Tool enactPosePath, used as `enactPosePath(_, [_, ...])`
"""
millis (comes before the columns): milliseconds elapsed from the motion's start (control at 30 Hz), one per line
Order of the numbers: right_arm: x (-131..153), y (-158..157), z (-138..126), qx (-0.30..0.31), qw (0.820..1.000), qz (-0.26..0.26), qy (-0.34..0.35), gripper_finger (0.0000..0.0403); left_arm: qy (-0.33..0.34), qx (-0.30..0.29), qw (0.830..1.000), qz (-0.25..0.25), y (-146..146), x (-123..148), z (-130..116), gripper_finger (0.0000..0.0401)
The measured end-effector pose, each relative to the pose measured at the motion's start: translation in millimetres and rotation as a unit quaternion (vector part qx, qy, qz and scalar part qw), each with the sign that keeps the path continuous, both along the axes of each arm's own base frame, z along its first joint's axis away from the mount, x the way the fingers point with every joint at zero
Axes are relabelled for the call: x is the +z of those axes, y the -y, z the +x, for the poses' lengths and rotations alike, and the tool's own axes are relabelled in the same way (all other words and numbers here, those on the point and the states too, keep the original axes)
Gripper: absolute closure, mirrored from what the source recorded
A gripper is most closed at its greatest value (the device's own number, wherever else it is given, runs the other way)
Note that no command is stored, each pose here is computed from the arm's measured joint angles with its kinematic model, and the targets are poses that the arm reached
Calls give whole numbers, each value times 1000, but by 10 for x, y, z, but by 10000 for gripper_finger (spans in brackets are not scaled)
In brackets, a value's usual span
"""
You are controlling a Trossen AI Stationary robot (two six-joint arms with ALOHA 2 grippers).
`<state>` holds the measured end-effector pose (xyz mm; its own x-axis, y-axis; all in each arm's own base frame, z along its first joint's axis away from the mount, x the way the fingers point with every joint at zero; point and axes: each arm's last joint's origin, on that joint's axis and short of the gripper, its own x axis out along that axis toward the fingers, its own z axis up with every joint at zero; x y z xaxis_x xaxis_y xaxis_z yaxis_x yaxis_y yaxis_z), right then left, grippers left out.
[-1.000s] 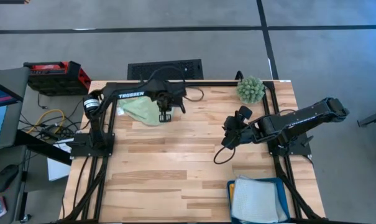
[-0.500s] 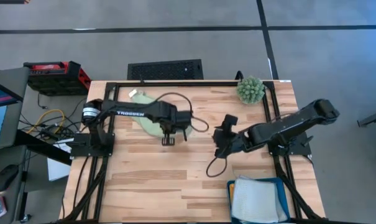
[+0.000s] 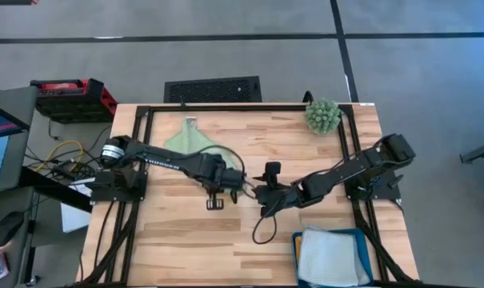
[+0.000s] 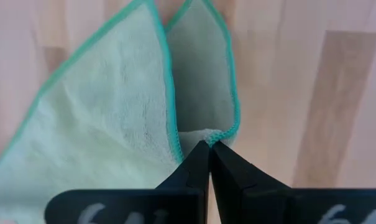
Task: Fold microfiber towels
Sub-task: Fold the green towel
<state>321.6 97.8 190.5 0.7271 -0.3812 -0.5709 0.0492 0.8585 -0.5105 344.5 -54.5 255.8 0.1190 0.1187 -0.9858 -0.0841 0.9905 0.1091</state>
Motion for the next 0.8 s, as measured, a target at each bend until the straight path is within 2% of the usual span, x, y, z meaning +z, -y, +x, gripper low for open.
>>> enactPosePath(200, [2,-79,-44,17,1000,7,-6,184,-1,36,999,-8,380,-21,-107,401])
enactPosePath(333, [14,-161,-44,98,993,65,-23,184,14,57,998,-6,617,-20,-173,401])
enactPosePath(400, [13,-179,-39,119,989,82,-26,184,20,73,997,-3,698,-19,-203,401])
enactPosePath(633, [50,-218,-33,133,987,84,-11,184,31,97,995,-4,894,-18,-285,397])
enactPosePath(800, [50,-246,-43,140,987,84,-12,184,32,104,994,-9,933,-19,-300,370])
